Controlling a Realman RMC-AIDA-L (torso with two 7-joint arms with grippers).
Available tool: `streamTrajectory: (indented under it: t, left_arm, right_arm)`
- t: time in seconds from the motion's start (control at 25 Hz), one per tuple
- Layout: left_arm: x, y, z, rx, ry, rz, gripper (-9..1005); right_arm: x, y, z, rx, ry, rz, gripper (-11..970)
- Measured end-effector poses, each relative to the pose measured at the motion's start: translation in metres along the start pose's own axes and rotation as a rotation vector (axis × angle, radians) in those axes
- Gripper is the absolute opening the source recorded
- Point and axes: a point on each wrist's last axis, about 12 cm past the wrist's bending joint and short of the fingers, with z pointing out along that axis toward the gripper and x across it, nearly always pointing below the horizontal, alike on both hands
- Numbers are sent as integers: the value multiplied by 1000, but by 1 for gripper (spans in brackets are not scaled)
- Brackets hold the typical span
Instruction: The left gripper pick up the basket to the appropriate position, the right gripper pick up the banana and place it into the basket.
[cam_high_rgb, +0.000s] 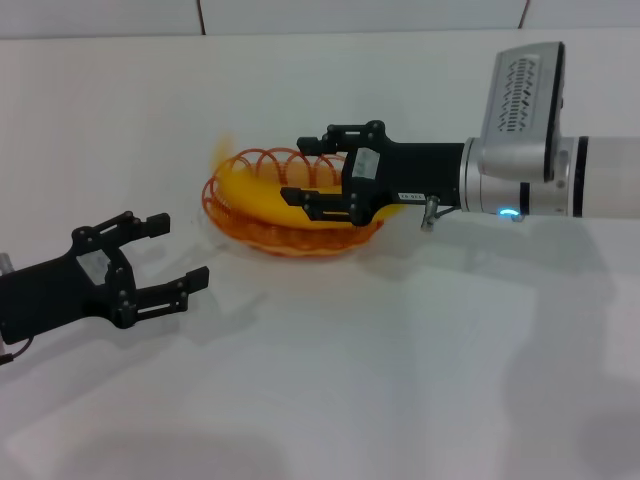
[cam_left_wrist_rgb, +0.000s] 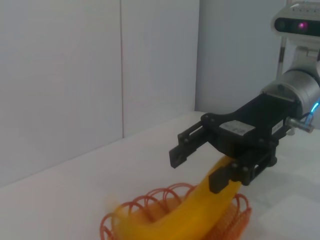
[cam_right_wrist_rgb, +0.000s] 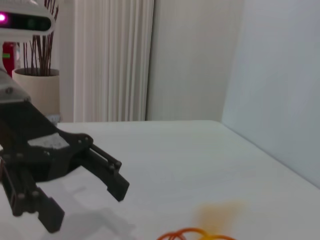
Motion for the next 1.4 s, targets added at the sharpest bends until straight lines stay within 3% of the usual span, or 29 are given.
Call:
streamTrajectory:
  t: [0.2, 0.4, 0.48, 0.68, 0.88, 1.04, 1.4]
  left_arm:
    - [2, -1, -2, -5, 2, -5, 879]
    - [2, -1, -2, -4, 1, -1, 879]
    - [3, -2, -3, -6, 3, -3, 879]
    - [8, -3, -7, -20, 12, -10, 879]
    - [12, 3, -21, -102, 4, -33, 879]
    - [12, 4, -19, -103, 6, -31, 879]
    - [9, 6, -17, -97, 4, -20, 879]
  right_arm:
    - [-4, 1, -13, -38, -60, 0, 688]
    - [1, 1, -76, -39, -127, 24, 791]
    - [9, 6, -100, -19, -120, 37, 791]
    - [34, 18, -133, 52, -66, 61, 791]
    - [52, 27, -138, 93, -25, 57, 791]
    - [67, 30, -131, 137, 40, 80, 791]
    - [69, 35, -117, 123, 34, 87, 791]
